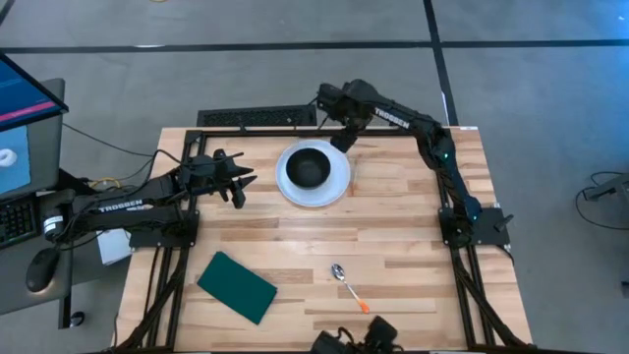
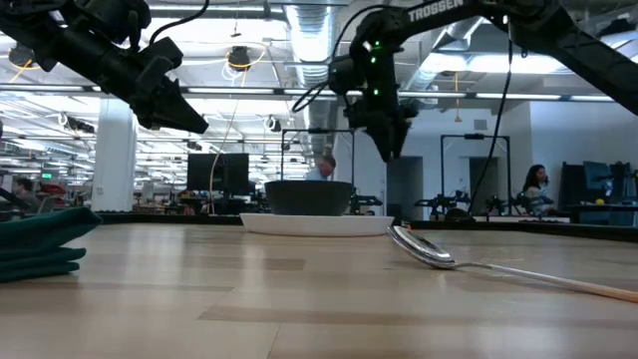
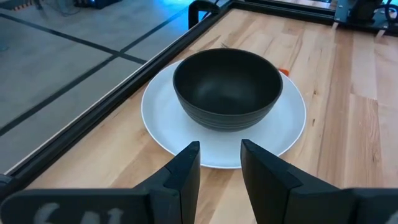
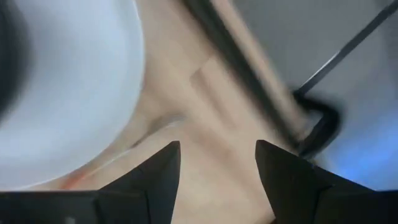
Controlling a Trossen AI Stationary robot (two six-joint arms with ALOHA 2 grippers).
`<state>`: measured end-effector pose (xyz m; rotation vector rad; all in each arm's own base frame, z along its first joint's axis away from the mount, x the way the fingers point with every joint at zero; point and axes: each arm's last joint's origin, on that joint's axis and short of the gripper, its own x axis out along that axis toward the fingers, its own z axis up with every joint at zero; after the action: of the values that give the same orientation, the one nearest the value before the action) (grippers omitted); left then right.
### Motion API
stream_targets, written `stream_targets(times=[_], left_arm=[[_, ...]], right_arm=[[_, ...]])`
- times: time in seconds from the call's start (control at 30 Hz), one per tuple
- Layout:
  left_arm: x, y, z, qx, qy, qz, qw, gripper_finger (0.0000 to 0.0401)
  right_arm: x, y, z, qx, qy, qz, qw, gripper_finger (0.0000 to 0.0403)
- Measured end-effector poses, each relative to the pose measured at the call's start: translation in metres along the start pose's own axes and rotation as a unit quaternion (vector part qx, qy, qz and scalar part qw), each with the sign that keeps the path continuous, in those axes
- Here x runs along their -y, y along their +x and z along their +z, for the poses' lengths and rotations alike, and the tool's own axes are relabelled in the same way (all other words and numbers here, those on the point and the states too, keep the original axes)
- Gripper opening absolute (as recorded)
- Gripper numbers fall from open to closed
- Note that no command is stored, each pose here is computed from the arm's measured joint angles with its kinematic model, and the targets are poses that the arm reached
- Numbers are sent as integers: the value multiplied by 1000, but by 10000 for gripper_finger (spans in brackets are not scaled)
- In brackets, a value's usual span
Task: Set table place
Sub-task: Place the 1st spoon with the orange handle into the black bowl
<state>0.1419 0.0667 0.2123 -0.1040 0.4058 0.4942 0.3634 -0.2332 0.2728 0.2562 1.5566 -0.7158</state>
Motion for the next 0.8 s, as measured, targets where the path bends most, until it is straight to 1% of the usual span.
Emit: stream_targets(times=[0.03, 0.1, 0.27, 0.4, 0.5, 0.7, 0.8], left_arm=[[0, 0, 0, 0, 1, 0, 1000, 106], [0, 0, 0, -2, 1, 0, 1000, 106], [0, 0, -4, -23, 7, 0, 1000, 106], [0, 0, -7, -35, 15, 0, 999, 106], [0, 0, -6, -31, 13, 0, 999, 106], [0, 0, 2, 9, 10, -1, 1000, 106], [0, 0, 7, 34, 8, -1, 999, 106]], right_arm=[[3, -3, -2, -9, 25, 16, 1000, 233], [4, -7, -3, -3, 53, 32, 998, 233], [1, -16, -7, 1, 77, 66, 995, 233], [1, -21, -9, 5, 101, 70, 992, 233], [2, -28, -12, 11, 122, 70, 990, 233], [13, -75, -38, 74, 173, 63, 980, 233], [19, -108, -60, 125, 200, 36, 971, 233]])
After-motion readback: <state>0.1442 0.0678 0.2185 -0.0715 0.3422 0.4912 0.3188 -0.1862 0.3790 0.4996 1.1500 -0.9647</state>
